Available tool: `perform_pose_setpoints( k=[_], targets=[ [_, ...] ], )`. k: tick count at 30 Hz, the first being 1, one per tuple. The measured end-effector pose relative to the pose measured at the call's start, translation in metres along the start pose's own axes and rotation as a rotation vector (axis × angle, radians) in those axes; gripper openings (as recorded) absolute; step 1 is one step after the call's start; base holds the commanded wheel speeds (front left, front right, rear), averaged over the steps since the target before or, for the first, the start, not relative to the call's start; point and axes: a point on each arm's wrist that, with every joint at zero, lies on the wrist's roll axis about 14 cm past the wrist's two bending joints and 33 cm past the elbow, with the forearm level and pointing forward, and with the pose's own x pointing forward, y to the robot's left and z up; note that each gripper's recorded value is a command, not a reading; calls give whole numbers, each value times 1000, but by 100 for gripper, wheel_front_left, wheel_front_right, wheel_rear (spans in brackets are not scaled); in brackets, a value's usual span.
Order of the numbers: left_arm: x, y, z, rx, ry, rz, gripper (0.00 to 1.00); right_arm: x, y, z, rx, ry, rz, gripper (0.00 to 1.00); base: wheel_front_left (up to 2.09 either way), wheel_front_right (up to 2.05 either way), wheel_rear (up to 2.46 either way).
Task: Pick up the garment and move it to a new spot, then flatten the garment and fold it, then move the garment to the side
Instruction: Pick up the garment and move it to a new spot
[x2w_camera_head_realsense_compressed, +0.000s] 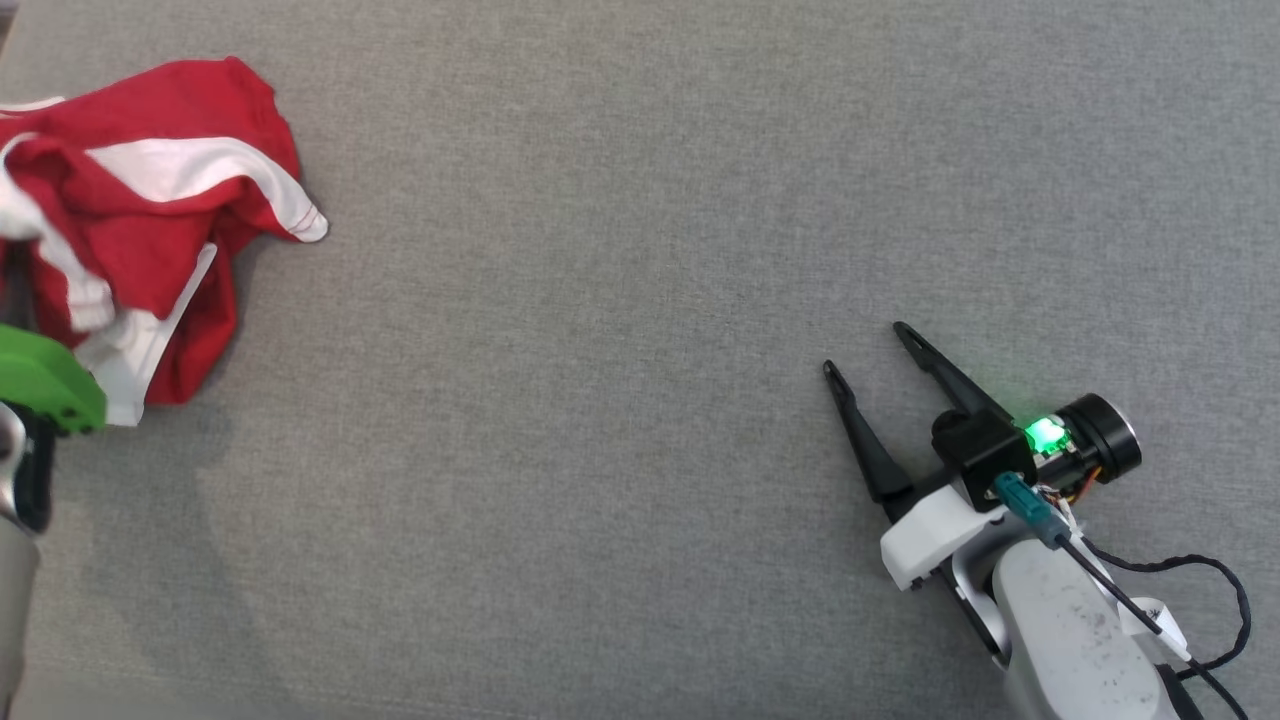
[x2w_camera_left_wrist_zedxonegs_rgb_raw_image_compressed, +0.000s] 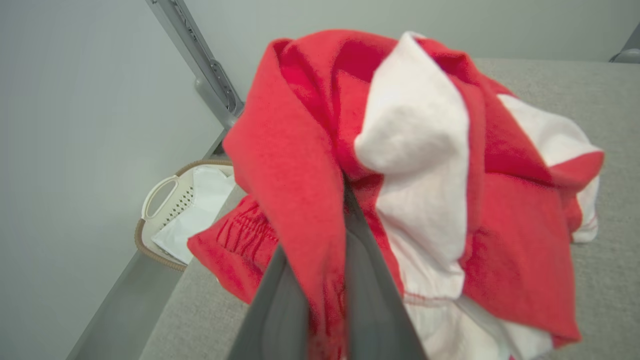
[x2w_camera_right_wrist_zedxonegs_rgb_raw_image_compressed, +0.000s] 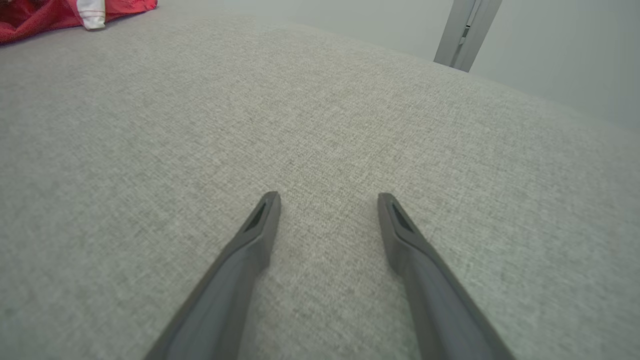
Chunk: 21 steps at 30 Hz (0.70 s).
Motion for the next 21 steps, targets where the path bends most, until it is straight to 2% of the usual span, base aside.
perform_pose_setpoints(
  k=[4,8,10,16,21],
  targets=[
    [-1,-4,89,58,-250,-37,0,-9,1,5,4,1,-8,100,0,0,0],
    [-21,-17,146,108,-432,-73,0,-19,4,14,15,-12,-13,100,0,0,0],
    [-38,-34,184,121,-558,-113,0,-27,4,25,25,-32,-25,100,0,0,0],
    [-66,-94,228,62,-728,-256,0,-48,-4,38,39,-57,-71,100,0,0,0],
    [-86,-167,243,-31,-802,-434,0,-73,-19,41,48,-61,-140,100,0,0,0]
  ],
)
